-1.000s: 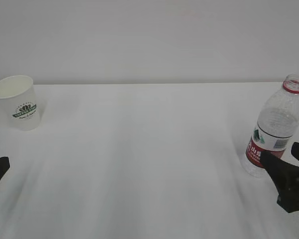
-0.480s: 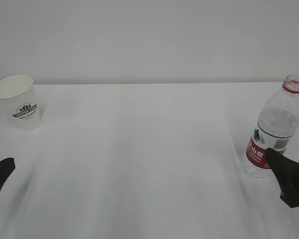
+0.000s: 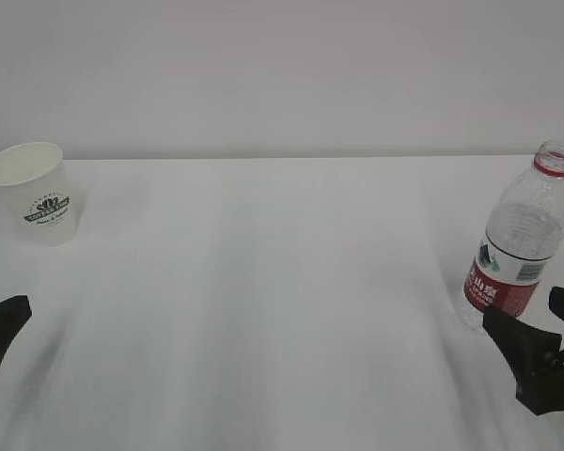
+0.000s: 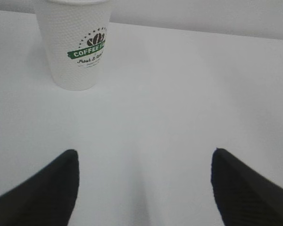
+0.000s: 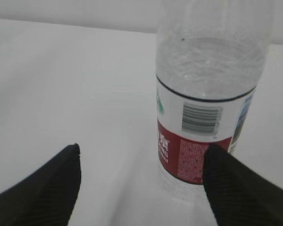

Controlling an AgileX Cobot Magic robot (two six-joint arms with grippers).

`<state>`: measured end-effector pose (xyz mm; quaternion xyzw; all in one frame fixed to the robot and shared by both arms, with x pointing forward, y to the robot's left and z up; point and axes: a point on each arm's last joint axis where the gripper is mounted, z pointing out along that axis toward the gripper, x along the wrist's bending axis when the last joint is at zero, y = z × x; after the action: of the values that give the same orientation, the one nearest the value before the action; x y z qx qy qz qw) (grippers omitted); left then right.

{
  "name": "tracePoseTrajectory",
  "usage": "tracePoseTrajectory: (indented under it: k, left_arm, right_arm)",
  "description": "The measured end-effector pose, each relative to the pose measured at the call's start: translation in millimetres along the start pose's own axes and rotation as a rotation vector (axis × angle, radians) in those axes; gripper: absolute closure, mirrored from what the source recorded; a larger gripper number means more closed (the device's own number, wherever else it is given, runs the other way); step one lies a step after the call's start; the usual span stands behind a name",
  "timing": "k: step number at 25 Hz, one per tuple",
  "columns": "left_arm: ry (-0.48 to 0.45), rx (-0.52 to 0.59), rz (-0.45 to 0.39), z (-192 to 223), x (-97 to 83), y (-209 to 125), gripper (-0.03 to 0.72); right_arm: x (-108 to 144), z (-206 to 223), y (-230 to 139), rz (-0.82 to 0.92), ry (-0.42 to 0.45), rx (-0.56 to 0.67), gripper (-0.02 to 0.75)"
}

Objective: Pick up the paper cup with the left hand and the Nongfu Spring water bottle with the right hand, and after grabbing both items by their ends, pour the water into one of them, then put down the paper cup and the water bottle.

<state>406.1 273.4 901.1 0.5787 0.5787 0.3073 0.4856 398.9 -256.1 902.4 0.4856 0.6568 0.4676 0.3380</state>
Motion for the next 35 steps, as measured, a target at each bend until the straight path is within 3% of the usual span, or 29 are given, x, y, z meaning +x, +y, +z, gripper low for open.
tracePoseTrajectory:
  k: [8,14,22,35]
  left_arm:
    - [-0.038,0.020,0.090,0.9,-3.1,-3.0,0.051]
    - [-0.049,0.022,0.097,0.8,-4.1,-3.2,0.053]
    - [-0.075,0.025,0.109,0.7,-6.4,-3.6,0.055]
    - [-0.087,0.025,0.114,0.6,-7.5,-3.7,0.062]
  right_arm:
    - [-1.9,2.0,-5.3,-0.059,-0.018,0.034,0.127]
    - [-7.5,2.1,-6.1,-0.063,-0.079,0.041,0.127]
    - [-8.2,3.9,-11.6,-0.056,-0.084,0.075,0.127]
    - [-9.6,16.8,-2.8,-0.028,-0.087,0.032,0.127]
